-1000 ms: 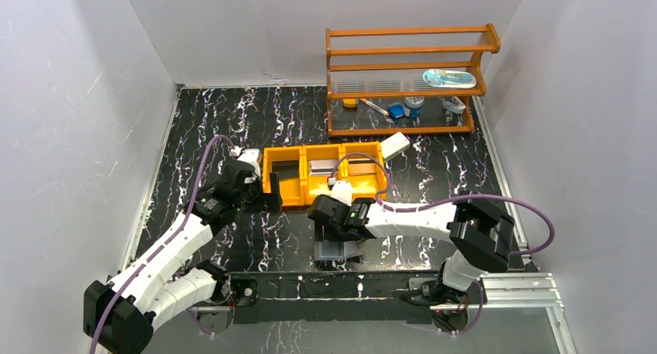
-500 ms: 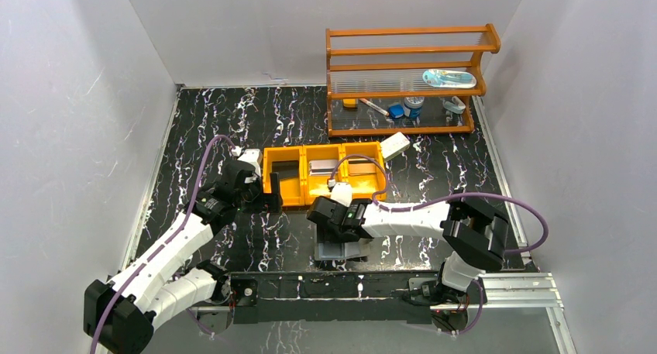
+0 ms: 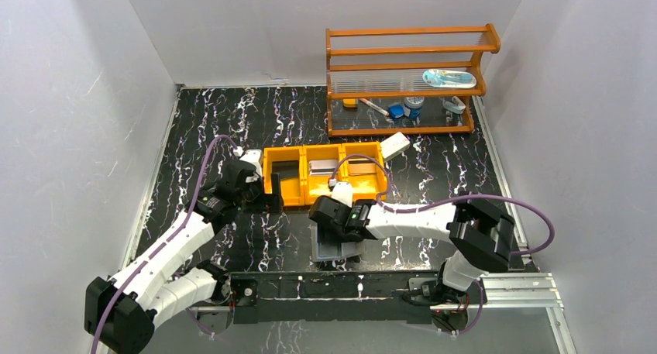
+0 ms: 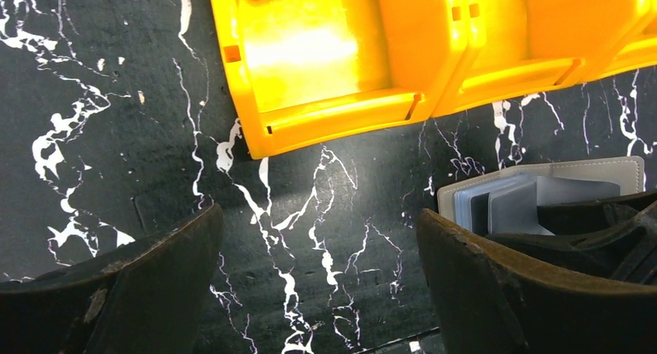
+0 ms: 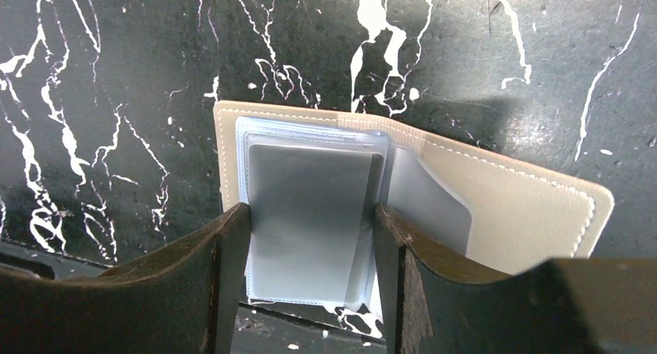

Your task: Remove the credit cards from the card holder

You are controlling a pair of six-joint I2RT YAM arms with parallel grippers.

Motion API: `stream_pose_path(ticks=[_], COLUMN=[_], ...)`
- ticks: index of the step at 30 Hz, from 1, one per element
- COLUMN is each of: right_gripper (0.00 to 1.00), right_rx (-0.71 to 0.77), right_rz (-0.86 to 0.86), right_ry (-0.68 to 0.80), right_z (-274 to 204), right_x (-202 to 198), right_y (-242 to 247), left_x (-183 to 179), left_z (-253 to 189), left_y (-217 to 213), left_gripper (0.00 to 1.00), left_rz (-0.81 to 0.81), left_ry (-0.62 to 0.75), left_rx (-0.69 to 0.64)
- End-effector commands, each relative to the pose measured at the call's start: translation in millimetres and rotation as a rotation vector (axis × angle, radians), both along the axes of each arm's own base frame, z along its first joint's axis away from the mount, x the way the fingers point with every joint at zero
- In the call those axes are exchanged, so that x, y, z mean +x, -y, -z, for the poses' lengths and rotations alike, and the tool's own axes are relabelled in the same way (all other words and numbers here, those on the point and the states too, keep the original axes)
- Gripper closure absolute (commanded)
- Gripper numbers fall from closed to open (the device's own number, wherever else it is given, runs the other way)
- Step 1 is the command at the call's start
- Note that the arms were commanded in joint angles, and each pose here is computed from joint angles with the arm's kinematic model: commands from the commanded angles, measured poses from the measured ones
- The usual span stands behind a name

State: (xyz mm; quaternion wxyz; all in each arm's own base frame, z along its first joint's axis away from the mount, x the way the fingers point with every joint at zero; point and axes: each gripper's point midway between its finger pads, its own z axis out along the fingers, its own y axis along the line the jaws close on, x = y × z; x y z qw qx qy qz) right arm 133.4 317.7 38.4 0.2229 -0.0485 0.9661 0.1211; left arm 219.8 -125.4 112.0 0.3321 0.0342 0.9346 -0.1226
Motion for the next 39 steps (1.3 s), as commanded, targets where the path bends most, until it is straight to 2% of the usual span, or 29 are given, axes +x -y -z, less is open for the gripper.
stream_pose_path(ticks=[1,6,13,16,23,28,34,39], right_gripper=[0.39,0.41,0.41,0.41,0.41,0.41,0.41,0.41], right_rx=[0.134,0.236,0.339,0.354,0.392,0.391,0.397,0.401], right_rz=[0.004,0.014,0.028,0.032,0.041,0.047,0.048,0.049], right_ry=[0.019,-0.046,-0.091,-0.097,-0.107,-0.112,-0.116,-0.118], right_z=[-19.7,-14.7,-15.0,-15.2,-17.3,-15.2,-15.8,-15.6], right_x=[2.7,2.8,3.0,2.5,1.4,2.5,2.7,2.9], right_y=[-12.8,-16.1,-16.1,-14.9,-13.6,-11.3,-10.9,-11.0], left_x=[-2.6,-12.3,-52.1,-64.1,-80.8,-92.2,-96.3,-98.9], left_z=[-13.1,-24.1,-29.2,-19.7,-5.8,18.5,36.5,38.9], left_y=[14.7,35.8,90.7,101.8,121.7,129.9,124.8,133.1], left_gripper=[0.07,0.08,0.15,0.19,0.22,0.30,0.49,0.52], left_rz=[0.064,0.142,0.268,0.299,0.366,0.365,0.330,0.345], left_ry=[-0.001,-0.002,-0.145,-0.215,-0.265,-0.290,-0.312,-0.322], left_rx=[-0.064,-0.182,-0.573,-0.656,-0.620,-0.544,-0.521,-0.546])
